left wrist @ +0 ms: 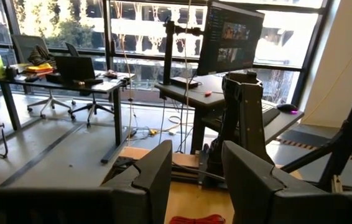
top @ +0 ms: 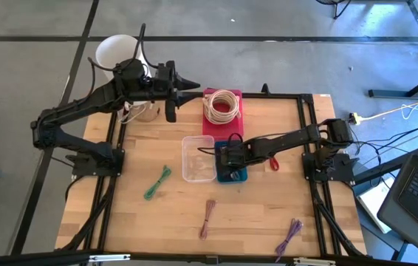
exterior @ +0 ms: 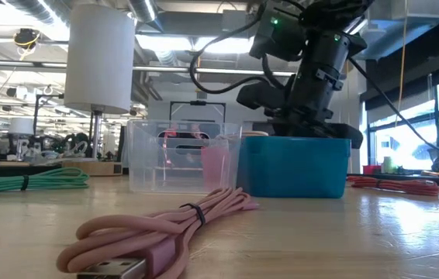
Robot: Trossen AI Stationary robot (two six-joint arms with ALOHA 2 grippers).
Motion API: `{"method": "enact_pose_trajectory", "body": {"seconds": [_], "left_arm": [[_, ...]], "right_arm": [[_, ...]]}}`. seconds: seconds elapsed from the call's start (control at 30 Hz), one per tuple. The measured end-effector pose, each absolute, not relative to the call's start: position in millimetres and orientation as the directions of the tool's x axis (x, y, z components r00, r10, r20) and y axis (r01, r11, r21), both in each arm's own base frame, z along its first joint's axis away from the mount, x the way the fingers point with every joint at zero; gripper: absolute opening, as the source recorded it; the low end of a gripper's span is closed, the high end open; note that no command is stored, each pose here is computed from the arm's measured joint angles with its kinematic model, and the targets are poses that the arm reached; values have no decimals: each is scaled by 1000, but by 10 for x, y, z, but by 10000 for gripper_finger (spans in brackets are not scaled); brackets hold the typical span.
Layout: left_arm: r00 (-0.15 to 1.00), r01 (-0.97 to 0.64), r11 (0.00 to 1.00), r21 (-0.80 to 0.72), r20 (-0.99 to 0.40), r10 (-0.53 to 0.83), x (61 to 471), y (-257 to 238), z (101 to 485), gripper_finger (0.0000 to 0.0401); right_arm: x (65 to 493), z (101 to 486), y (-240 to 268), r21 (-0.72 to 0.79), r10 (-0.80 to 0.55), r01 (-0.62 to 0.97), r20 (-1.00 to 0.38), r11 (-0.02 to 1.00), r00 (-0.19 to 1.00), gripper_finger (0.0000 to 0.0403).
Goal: Pick & Place USB Port
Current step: Put the white patterned charger cable into the blue bin, then put the green charger cable into the transparent bin
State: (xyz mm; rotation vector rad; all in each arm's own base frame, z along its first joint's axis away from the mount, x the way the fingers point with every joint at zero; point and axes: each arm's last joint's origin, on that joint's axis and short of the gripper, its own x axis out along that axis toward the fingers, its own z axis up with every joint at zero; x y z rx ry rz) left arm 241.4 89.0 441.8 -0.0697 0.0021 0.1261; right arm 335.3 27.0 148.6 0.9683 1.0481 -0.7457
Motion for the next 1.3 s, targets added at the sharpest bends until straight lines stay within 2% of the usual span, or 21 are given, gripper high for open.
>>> {"method": "enact_pose_trajectory", "body": {"seconds": [0.3, 0.57, 0.7, 0.8, 0.93, 1.07, 1.17, 1.3], "left_arm": [[993, -122, 989, -85, -7, 121, 2415, 889, 4416, 134], [993, -121, 989, -85, -6, 121, 2414, 889, 4418, 134], [993, -118, 989, -85, -6, 118, 2415, 888, 4418, 134], [994, -110, 989, -95, -15, 109, 2413, 885, 4410, 134], [993, -112, 988, -103, -43, 108, 2383, 872, 4395, 134], [992, -115, 988, -103, -70, 108, 2316, 845, 4399, 134], [987, -123, 986, -112, -117, 109, 2243, 817, 4380, 134], [968, -141, 980, -139, -229, 106, 2130, 773, 4303, 134]], "right_arm": [[3352, 1484, 269, 286, -56, 869, -940, 404, 336, 31], [3384, 1495, 272, 318, -53, 851, -927, 417, 372, 146], [3364, 1553, 262, 316, -76, 851, -922, 420, 380, 176], [3309, 1657, 247, 303, -115, 857, -917, 417, 381, 185], [3181, 1971, 225, 273, -190, 867, -907, 416, 376, 187], [3028, 2503, 255, 255, -305, 867, -862, 427, 404, 187], [2872, 2906, 295, 242, -388, 865, -818, 439, 425, 187], [2608, 3306, 304, 191, -447, 883, -805, 428, 391, 188]]}}
